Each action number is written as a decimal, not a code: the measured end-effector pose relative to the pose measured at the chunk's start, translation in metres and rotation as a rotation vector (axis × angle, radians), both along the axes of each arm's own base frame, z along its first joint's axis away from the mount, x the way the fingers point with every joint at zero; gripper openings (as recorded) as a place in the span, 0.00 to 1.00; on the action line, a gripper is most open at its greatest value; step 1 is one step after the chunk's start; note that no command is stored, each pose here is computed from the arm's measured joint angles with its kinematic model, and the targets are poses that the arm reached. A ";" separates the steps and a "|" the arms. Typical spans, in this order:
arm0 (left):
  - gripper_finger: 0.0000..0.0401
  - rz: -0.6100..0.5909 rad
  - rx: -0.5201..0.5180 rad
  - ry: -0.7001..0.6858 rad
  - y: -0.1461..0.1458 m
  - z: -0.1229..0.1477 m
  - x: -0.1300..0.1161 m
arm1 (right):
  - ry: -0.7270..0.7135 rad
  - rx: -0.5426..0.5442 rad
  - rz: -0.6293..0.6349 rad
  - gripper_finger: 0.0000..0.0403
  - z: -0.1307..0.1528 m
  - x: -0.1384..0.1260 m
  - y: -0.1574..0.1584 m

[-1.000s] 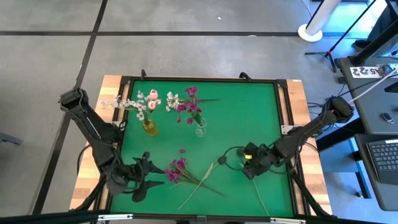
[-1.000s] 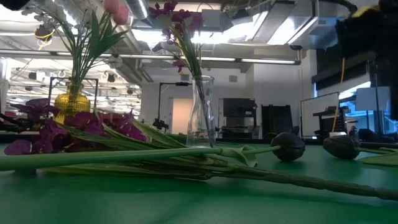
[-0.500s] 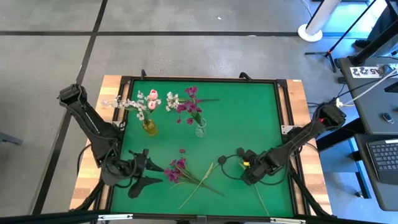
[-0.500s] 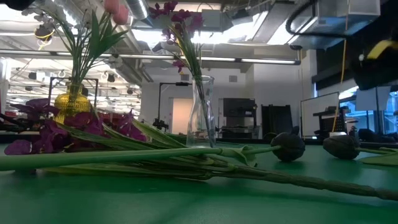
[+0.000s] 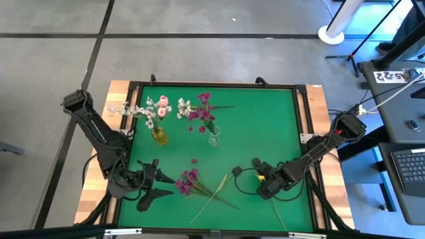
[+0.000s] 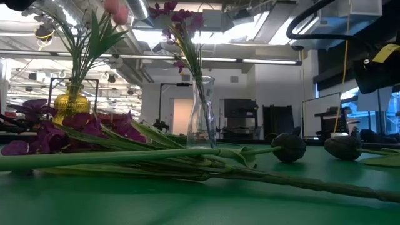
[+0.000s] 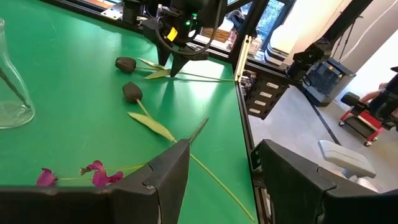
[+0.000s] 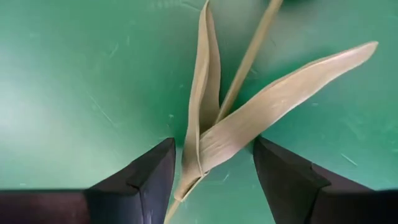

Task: Sort flowers into vase by color
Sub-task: Put the right black flower into the transparent vase, then put the black flower into the transparent vase

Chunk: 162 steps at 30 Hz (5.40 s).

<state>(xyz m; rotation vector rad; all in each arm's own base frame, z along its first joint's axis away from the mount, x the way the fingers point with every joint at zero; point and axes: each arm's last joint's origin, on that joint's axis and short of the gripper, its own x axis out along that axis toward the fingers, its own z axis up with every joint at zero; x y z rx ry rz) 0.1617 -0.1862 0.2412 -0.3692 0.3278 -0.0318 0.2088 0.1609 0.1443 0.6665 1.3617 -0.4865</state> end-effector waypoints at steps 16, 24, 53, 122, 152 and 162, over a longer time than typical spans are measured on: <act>0.48 0.024 0.035 -0.014 0.001 0.000 0.000 | -0.044 -0.030 0.054 0.06 0.011 0.008 -0.003; 0.48 0.042 0.037 -0.023 0.001 0.001 0.000 | -0.341 -0.233 0.072 0.02 0.069 0.024 -0.011; 0.48 -0.042 0.067 -0.125 -0.004 0.014 0.003 | -1.414 -0.900 0.568 0.00 0.217 0.094 -0.094; 0.48 0.003 0.097 -0.144 -0.003 0.015 0.004 | -0.536 -0.304 0.379 0.88 0.171 0.021 -0.091; 0.48 0.027 0.051 -0.140 0.000 0.016 0.008 | -0.599 -0.378 0.691 0.83 0.020 0.107 0.048; 0.48 0.027 0.060 -0.134 0.001 0.015 0.008 | -0.426 -0.419 0.701 0.67 0.007 0.109 0.025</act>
